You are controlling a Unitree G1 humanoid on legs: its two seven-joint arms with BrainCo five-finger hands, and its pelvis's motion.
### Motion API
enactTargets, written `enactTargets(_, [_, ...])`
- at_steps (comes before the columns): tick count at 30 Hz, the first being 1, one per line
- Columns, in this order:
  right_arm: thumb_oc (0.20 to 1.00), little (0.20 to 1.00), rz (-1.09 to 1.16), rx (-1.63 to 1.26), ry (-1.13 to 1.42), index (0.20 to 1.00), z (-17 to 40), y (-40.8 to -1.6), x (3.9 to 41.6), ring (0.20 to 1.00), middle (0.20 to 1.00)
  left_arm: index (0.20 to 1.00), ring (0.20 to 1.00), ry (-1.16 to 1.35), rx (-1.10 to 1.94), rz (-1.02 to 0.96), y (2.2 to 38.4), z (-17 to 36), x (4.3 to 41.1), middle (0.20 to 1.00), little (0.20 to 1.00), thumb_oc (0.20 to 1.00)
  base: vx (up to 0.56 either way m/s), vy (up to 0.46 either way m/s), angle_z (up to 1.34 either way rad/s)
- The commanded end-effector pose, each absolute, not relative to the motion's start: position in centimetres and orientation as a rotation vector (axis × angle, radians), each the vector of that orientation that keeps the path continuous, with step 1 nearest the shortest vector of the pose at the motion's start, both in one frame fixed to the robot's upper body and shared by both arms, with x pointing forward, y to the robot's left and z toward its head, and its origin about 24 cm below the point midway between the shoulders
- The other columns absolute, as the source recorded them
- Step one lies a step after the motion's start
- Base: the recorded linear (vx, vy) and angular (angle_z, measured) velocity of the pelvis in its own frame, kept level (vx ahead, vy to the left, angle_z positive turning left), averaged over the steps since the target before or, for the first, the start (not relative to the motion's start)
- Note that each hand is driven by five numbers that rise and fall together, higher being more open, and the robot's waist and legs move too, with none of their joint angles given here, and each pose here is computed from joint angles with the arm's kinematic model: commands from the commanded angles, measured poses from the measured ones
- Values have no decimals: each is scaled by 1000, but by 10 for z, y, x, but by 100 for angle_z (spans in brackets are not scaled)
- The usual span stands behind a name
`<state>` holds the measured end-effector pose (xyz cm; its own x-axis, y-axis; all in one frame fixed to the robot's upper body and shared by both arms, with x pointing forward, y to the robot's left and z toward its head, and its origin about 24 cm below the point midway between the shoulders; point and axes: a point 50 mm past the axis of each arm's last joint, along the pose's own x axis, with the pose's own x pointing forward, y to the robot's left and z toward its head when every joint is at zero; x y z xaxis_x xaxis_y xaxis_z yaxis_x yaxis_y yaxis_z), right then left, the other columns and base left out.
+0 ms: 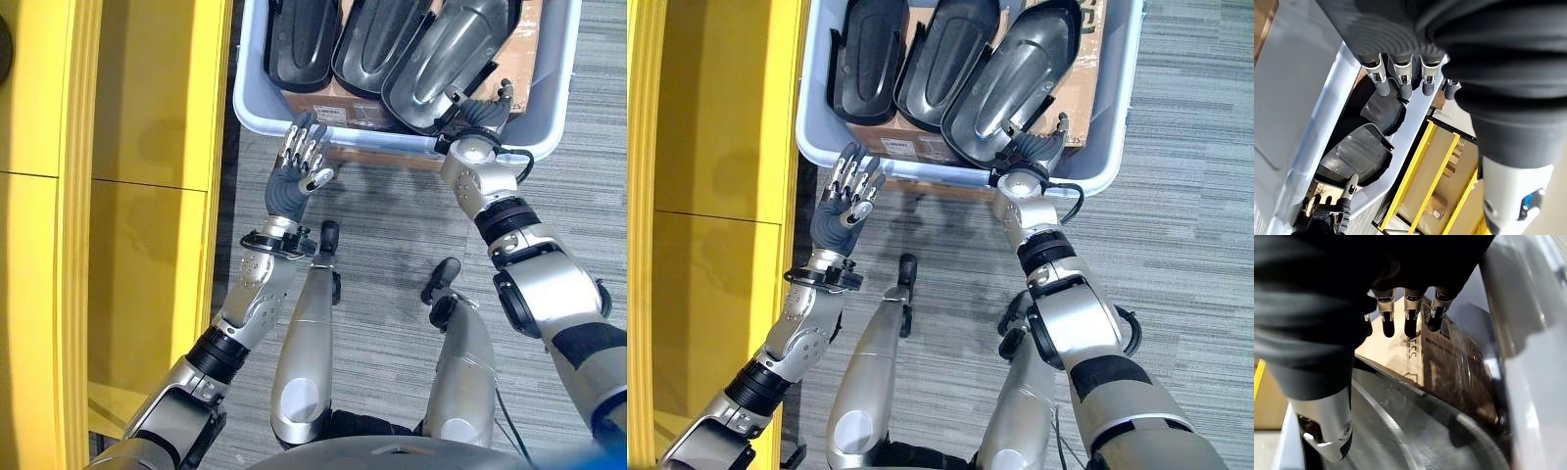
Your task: Move parts from the plastic box to the shelf.
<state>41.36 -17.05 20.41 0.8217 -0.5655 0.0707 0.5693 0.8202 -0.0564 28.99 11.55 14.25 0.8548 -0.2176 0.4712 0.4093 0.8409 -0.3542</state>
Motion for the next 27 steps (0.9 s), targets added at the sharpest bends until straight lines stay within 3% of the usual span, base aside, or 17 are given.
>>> enactTargets(1, [1000, 1000, -603, -218, 79, 1000, 180, -181, 413, 1000, 1000, 1000, 1000, -509, -495, -396, 111, 155, 279, 1000, 1000, 1000, 9, 31, 1])
enactTargets(11, [1000, 1000, -774, -534, 223, 1000, 193, -227, 409, 1000, 1000, 1000, 1000, -494, -506, -496, 107, 157, 277, 1000, 1000, 1000, 9, 66, 3])
enactTargets(20, [1000, 1000, -916, -444, 251, 1000, 197, -244, 403, 1000, 1000, 1000, 1000, -514, -540, -545, 99, 156, 272, 1000, 1000, 1000, -3, 27, 4])
enactTargets(21, [561, 561, -905, -388, 247, 561, 194, -244, 403, 561, 561, 1000, 1000, -522, -546, -542, 98, 158, 272, 1000, 1000, 1000, 6, 38, 11])
enactTargets(22, [200, 200, -895, -361, 256, 200, 192, -243, 403, 200, 200, 1000, 1000, -523, -548, -539, 98, 158, 272, 1000, 1000, 1000, 12, 23, 7])
enactTargets(27, [200, 200, -872, -245, 273, 200, 184, -244, 403, 200, 200, 1000, 1000, -534, -539, -514, 100, 159, 275, 1000, 1000, 1000, 0, 0, 0])
